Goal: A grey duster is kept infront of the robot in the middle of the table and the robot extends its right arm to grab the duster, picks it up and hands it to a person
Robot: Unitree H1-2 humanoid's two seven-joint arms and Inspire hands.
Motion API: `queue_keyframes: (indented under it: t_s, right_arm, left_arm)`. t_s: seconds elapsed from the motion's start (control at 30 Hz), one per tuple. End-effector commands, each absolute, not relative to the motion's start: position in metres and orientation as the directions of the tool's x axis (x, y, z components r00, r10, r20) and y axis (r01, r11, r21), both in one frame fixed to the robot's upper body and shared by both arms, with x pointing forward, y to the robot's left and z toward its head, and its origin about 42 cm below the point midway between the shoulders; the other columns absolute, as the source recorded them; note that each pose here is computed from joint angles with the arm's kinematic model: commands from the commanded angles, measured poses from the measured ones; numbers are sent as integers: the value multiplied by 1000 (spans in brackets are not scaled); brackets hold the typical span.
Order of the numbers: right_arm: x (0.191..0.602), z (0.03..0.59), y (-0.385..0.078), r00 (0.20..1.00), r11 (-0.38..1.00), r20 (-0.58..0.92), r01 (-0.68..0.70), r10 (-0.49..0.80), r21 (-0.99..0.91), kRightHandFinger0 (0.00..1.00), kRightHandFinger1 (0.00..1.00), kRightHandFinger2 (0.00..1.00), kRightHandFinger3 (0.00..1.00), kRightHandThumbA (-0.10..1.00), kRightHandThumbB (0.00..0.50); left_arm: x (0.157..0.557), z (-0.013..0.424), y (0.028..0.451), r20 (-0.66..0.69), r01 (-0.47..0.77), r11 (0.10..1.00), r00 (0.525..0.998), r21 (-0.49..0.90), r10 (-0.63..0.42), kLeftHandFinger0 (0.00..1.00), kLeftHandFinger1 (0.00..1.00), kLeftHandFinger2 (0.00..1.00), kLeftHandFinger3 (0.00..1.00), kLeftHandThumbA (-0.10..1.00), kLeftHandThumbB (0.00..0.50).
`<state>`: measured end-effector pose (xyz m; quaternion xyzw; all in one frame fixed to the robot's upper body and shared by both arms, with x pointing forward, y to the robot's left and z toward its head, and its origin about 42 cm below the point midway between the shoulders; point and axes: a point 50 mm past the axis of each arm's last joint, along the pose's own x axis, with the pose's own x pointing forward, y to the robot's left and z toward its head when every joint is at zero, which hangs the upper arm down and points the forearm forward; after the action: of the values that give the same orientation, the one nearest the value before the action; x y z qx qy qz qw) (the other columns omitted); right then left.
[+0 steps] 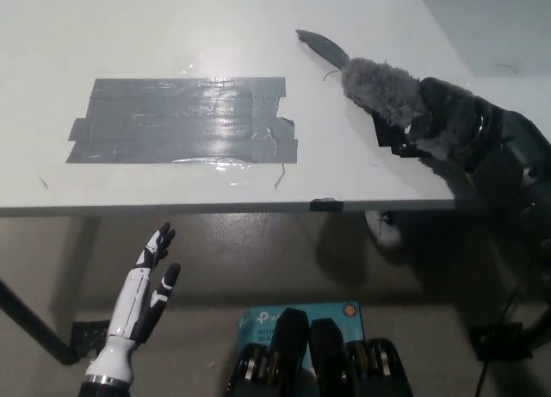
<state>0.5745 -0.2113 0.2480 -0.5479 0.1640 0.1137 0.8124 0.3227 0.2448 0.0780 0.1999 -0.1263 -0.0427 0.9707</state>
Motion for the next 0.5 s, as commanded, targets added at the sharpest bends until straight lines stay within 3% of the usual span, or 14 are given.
queue_keyframes:
  t_s: [0.0, 0.03, 0.07, 0.1, 0.17, 0.23, 0.27, 0.3, 0.33, 0.37, 0.4, 0.43, 0.47]
  right_arm:
    - [562, 211, -221, 862, 371, -506, -461, -29, -806, 244, 432, 421, 1000, -100, 136]
    - [562, 211, -221, 864, 372, -503, -459, -28, -807, 272, 453, 434, 1000, -100, 133]
    - [563, 211, -222, 864, 378, -503, -457, -28, -805, 220, 434, 385, 1000, -100, 141]
    - [563, 212, -223, 865, 386, -501, -453, -26, -803, 227, 486, 389, 1000, -100, 143]
    - [563, 214, -225, 867, 393, -497, -448, -28, -803, 208, 476, 349, 1000, -100, 149]
    - [563, 215, -226, 872, 413, -489, -436, -24, -799, 155, 471, 326, 1000, -100, 141]
    - [563, 216, -227, 882, 433, -471, -421, -10, -797, 138, 510, 327, 1000, -100, 101]
    - [563, 217, -228, 892, 471, -451, -400, 4, -787, 133, 528, 322, 1000, -100, 119]
    - [563, 219, -229, 901, 515, -432, -381, 21, -768, 189, 583, 339, 1000, -100, 145]
    - [563, 222, -230, 912, 563, -409, -358, 39, -745, 207, 588, 339, 994, -100, 137]
    - [562, 224, -230, 923, 627, -377, -338, 75, -702, 196, 595, 349, 649, -100, 150]
    - [564, 232, -229, 932, 731, -343, -314, 116, -606, 75, 611, 514, 504, -100, 139]
    - [564, 236, -229, 935, 759, -331, -306, 127, -574, 67, 623, 669, 556, -100, 139]
  left_arm:
    - [331, 91, 250, 280, 14, 914, 950, 406, -139, 1000, 1000, 1000, 1000, 993, 253]
    - [332, 91, 250, 282, 15, 914, 949, 405, -141, 1000, 1000, 1000, 1000, 994, 253]
    - [332, 92, 250, 281, 16, 914, 949, 405, -142, 1000, 1000, 1000, 1000, 997, 257]
    - [333, 92, 250, 282, 18, 917, 949, 399, -141, 1000, 1000, 1000, 1000, 998, 272]
    - [334, 93, 249, 284, 19, 920, 949, 390, -140, 1000, 1000, 1000, 1000, 1000, 279]
    - [335, 93, 249, 288, 20, 922, 947, 388, -142, 1000, 1000, 1000, 1000, 1000, 276]
    - [335, 93, 250, 287, 21, 922, 947, 387, -141, 1000, 1000, 1000, 1000, 1000, 284]
    - [335, 94, 249, 288, 20, 923, 947, 385, -141, 1000, 1000, 1000, 1000, 1000, 282]
    - [335, 94, 249, 291, 20, 923, 946, 385, -142, 998, 1000, 1000, 1000, 1000, 281]
    - [336, 95, 249, 294, 19, 922, 945, 386, -143, 997, 1000, 1000, 1000, 1000, 281]
    - [336, 95, 249, 297, 19, 924, 944, 383, -143, 988, 1000, 1000, 1000, 1000, 276]
    - [338, 96, 249, 300, 20, 925, 943, 380, -143, 974, 1000, 1000, 1000, 1000, 273]
    - [338, 96, 250, 302, 19, 925, 943, 380, -143, 972, 1000, 1000, 1000, 1000, 273]
